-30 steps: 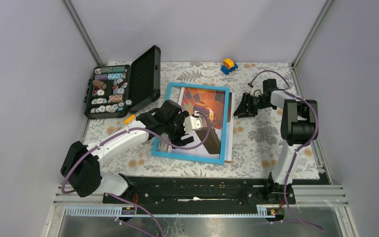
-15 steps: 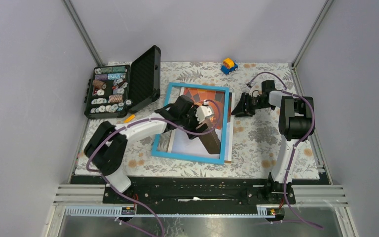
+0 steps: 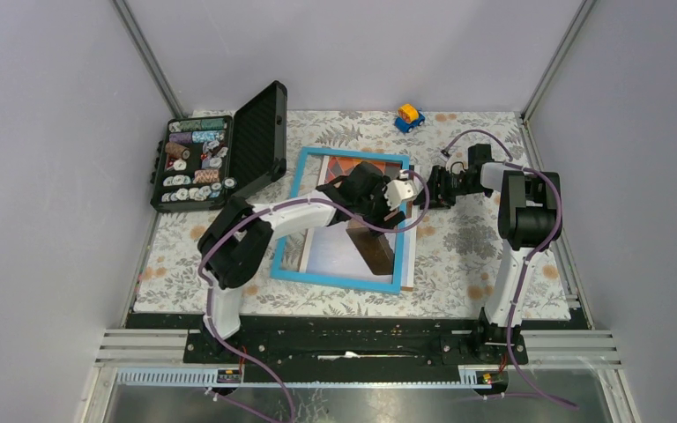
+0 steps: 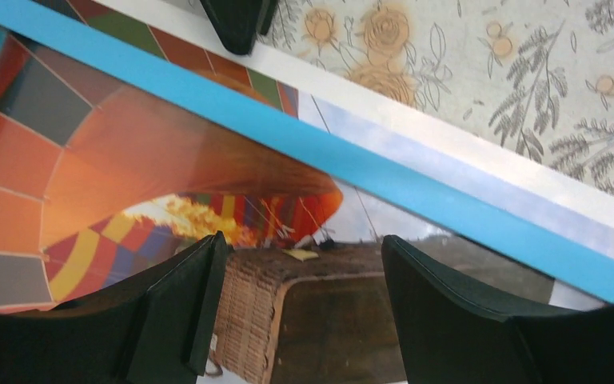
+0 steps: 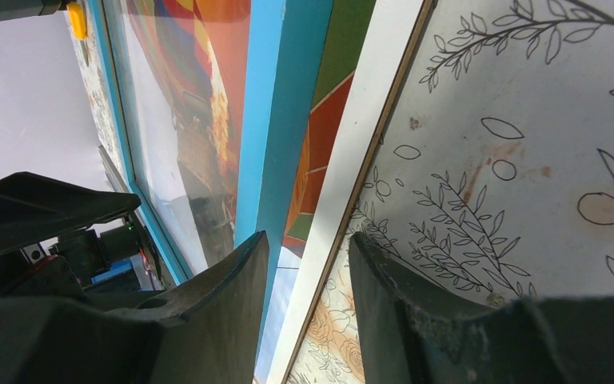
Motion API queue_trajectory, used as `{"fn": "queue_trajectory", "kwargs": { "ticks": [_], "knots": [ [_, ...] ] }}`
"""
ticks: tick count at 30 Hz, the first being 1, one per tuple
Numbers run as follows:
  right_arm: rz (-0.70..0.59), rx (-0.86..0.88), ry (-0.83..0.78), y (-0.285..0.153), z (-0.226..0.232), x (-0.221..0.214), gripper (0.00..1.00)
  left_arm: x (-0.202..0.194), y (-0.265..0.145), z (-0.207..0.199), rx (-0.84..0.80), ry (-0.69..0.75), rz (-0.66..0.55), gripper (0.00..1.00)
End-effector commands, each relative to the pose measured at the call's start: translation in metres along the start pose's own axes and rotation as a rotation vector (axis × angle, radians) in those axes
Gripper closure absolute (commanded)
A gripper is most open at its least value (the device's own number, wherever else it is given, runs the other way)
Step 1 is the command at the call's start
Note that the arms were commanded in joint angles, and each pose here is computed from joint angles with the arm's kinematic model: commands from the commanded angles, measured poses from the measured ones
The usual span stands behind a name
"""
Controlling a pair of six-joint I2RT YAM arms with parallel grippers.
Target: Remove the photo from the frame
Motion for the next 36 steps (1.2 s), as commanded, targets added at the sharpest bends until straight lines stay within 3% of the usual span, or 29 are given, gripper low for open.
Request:
{"fn": "queue_trajectory", "kwargs": {
  "ticks": [1, 18, 25, 36],
  "knots": [
    [0.038, -0.042, 0.043, 0.008, -0.020, -0.014, 0.50, 0.032, 0.013, 0.017, 0.059, 0.010, -0.088, 0.23],
    [0.070, 0.045, 0.116, 0.022, -0.024, -0.013, 0.52, -0.003, 0.056, 0.011, 0.014, -0.004, -0.007, 0.29],
    [0.075, 0.127, 0.098, 0.020, -0.014, -0.013, 0.69, -0.011, 0.060, 0.008, 0.003, -0.001, 0.014, 0.30],
    [0.062, 0.211, 0.061, 0.015, 0.000, -0.013, 0.72, -0.012, 0.061, 0.008, -0.003, 0.007, 0.017, 0.31]
  ]
}}
Point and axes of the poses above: each gripper's point midway between its finger pads, its own y axis out along the fingers, its own z axis along the line the jaws close on, x = y × z, the point moved 5 cm from there along -y, back along the fingers, and after that the axes turned 6 degrees about y, right-handed, at the moved point
